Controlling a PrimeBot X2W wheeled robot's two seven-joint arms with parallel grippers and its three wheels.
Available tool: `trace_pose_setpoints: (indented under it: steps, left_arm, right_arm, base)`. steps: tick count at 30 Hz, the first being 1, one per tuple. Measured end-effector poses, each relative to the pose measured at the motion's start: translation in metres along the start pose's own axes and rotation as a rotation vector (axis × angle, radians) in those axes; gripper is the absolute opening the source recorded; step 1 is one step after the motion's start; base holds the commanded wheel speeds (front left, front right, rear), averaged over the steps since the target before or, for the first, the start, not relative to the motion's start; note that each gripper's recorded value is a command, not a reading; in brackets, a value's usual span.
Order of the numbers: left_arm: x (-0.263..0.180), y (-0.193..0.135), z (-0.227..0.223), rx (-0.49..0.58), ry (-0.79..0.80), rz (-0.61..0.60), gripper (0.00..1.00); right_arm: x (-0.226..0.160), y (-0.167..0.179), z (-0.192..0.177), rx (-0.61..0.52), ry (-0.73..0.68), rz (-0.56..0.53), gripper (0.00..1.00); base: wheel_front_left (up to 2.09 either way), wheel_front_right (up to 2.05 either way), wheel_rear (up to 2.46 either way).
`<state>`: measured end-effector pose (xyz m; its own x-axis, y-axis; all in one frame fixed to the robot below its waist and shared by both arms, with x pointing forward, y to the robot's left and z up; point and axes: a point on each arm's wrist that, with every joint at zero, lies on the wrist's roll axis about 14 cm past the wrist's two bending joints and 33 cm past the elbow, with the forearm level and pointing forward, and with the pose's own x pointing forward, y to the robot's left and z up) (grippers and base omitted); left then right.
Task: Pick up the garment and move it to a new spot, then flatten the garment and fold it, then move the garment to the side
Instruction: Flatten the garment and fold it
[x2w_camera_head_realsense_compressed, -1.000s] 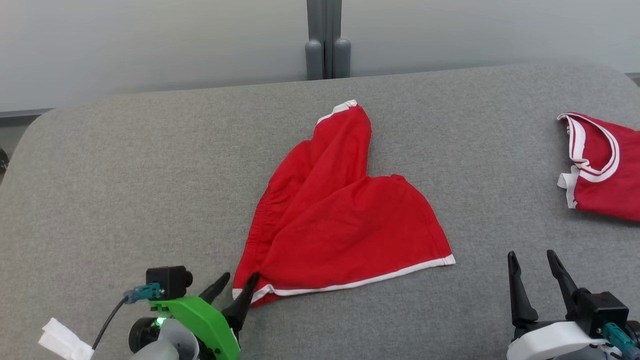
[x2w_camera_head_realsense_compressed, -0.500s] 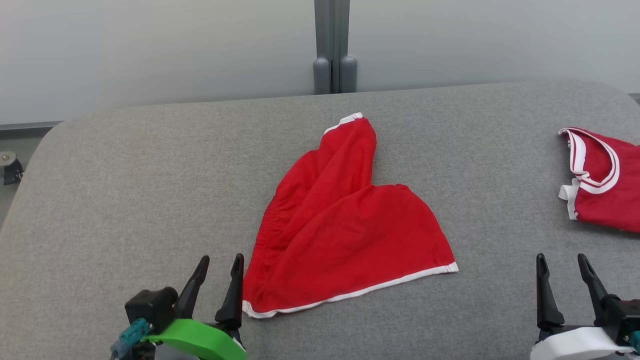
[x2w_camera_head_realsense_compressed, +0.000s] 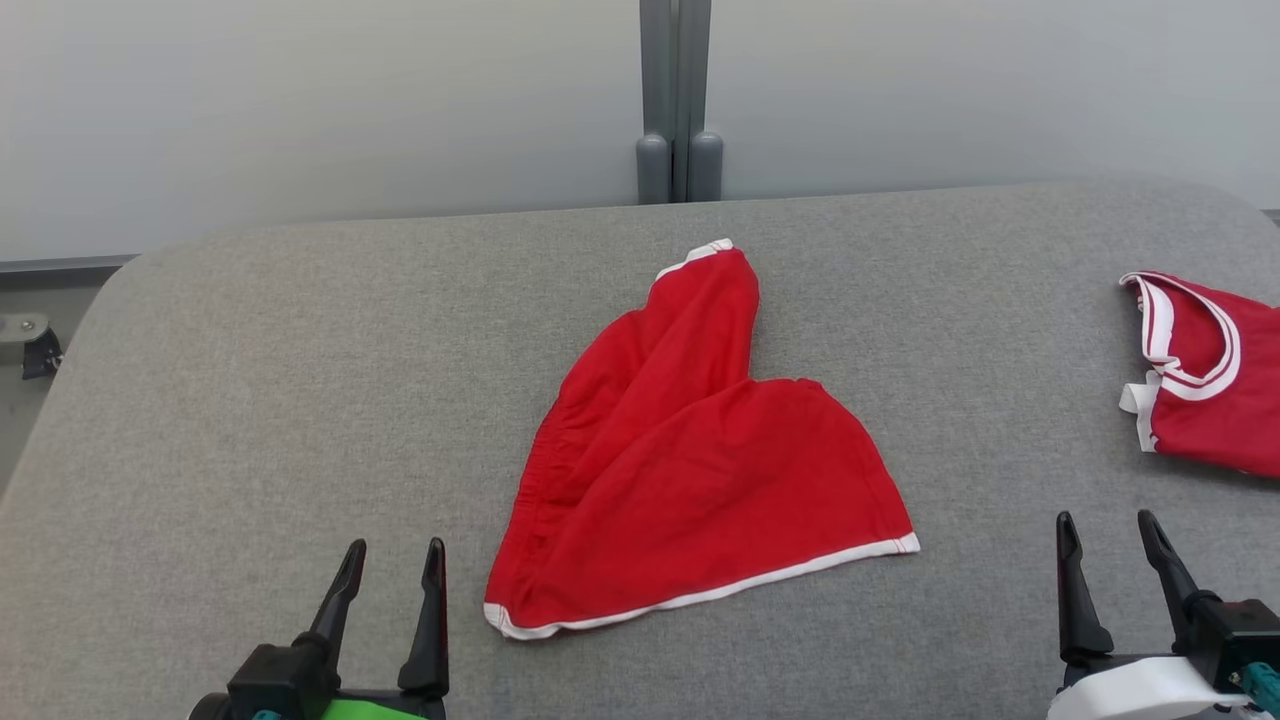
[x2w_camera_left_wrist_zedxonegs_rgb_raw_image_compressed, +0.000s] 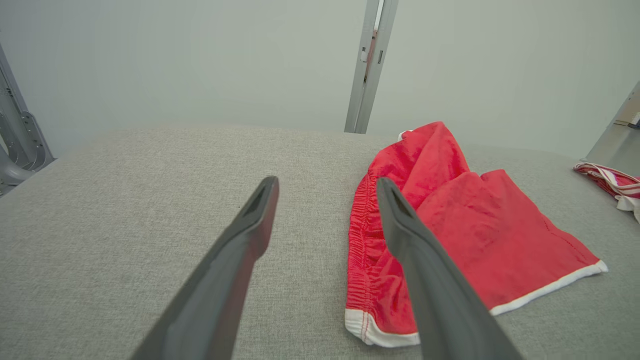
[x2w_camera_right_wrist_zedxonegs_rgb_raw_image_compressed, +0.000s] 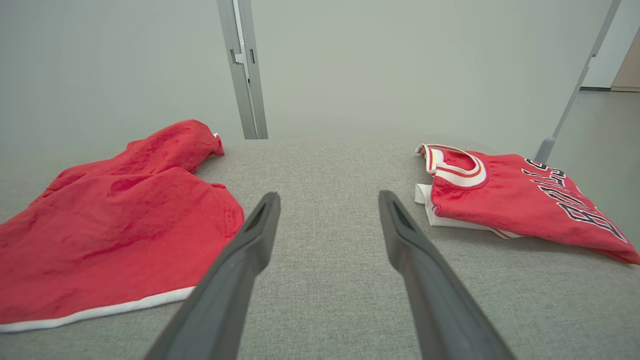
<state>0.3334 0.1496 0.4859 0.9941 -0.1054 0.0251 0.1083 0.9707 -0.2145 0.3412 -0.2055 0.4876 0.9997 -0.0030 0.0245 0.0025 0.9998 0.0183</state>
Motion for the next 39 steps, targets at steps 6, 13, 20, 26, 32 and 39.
trace_pose_setpoints:
  steps: [6,13,20,26,32,39]
  left_arm:
    - [0.000,0.001,-0.002,0.018,0.006,-0.007,1.00]
    - [0.000,0.001,-0.006,0.024,0.019,-0.017,1.00]
    - [-0.001,-0.002,-0.008,0.017,0.024,-0.024,1.00]
    - [0.001,-0.006,-0.012,0.008,0.036,-0.038,1.00]
    - [0.007,-0.017,-0.035,0.047,0.130,-0.090,1.00]
    - [0.015,-0.027,-0.062,0.085,0.322,-0.143,1.00]
  right_arm:
    - [-0.002,0.002,-0.004,0.014,0.012,0.002,1.00]
    - [-0.002,0.003,-0.007,0.023,0.022,0.004,1.00]
    - [-0.002,0.004,-0.008,0.026,0.025,0.008,1.00]
    - [0.004,0.008,0.001,0.052,-0.006,0.014,1.00]
    - [0.014,0.021,0.009,0.042,-0.031,0.055,1.00]
    - [0.028,0.049,-0.036,0.001,0.183,0.173,1.00]
  base:
    - [0.00,0.00,0.00]
    - [0.00,0.00,0.00]
    - [0.00,0.00,0.00]
    - [0.00,0.00,0.00]
    - [0.00,0.00,0.00]
    - [0.00,0.00,0.00]
